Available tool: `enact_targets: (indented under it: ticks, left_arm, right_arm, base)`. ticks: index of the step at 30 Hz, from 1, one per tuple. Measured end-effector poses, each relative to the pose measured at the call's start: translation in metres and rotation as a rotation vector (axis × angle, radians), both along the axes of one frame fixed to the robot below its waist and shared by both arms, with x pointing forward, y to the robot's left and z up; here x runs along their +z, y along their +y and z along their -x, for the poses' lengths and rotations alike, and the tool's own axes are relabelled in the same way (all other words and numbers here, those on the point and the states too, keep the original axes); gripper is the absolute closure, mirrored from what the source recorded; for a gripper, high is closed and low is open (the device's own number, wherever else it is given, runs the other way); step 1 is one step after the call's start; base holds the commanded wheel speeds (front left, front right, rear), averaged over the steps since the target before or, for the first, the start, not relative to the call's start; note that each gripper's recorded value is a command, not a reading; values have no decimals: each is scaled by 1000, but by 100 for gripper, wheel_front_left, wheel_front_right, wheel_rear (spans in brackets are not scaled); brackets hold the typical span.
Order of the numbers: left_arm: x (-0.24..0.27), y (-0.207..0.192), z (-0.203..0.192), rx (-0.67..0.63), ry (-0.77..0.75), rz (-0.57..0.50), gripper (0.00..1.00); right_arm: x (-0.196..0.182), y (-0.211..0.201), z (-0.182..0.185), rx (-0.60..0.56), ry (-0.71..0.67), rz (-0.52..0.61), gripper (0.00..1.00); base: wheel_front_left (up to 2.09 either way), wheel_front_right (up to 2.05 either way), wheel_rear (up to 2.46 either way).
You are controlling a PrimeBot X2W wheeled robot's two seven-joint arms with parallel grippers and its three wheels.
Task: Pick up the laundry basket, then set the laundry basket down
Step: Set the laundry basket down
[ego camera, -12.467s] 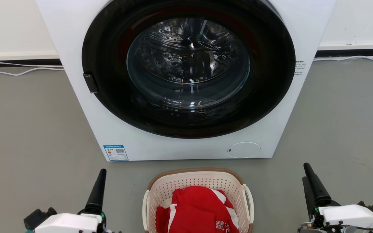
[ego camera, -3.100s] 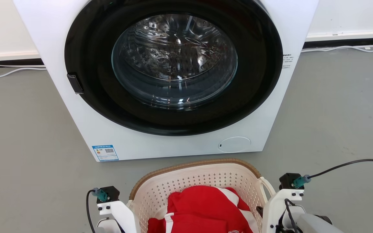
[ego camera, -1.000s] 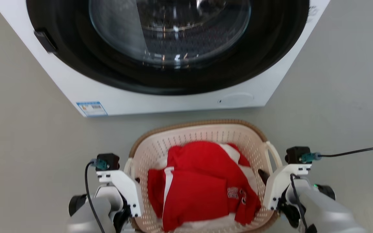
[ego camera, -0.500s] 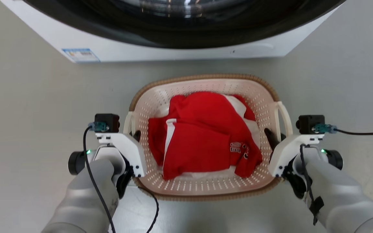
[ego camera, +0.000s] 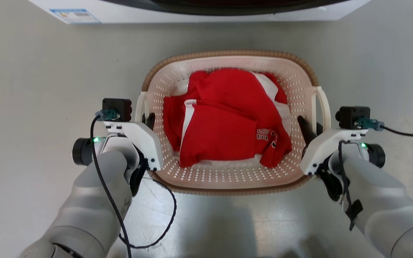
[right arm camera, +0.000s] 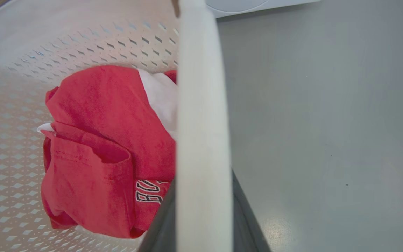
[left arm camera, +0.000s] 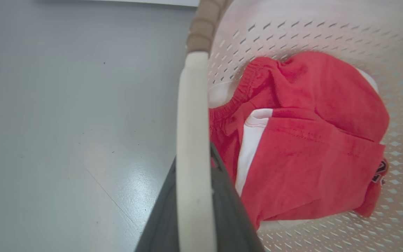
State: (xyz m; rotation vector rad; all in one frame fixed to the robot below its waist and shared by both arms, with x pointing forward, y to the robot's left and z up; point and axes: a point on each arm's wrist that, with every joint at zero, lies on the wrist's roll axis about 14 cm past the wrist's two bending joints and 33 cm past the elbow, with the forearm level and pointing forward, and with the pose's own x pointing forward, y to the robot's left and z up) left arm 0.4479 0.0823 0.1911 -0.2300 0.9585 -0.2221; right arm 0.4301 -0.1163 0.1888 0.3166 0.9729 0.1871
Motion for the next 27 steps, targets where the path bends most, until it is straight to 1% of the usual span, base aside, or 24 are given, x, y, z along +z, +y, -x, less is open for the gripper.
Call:
enact_targets:
  ticks: [7, 11, 21, 27]
  left_arm:
    - [-19, 2, -3, 9, 15, -10, 100]
    - [-27, 4, -1, 7, 31, -18, 100]
    - [-36, 6, -7, 18, 26, -26, 100]
    - [-40, 7, -10, 24, 15, -25, 100]
  right_arm:
    - [-20, 1, -5, 1, 20, -4, 100]
    - [-30, 3, -1, 4, 40, -8, 100]
    - [-42, 6, -3, -5, 53, -15, 100]
    - [-48, 7, -3, 16, 60, -10, 100]
  base:
    - [0, 0, 0]
    - [0, 0, 0]
    - [0, 0, 0]
    - [0, 0, 0]
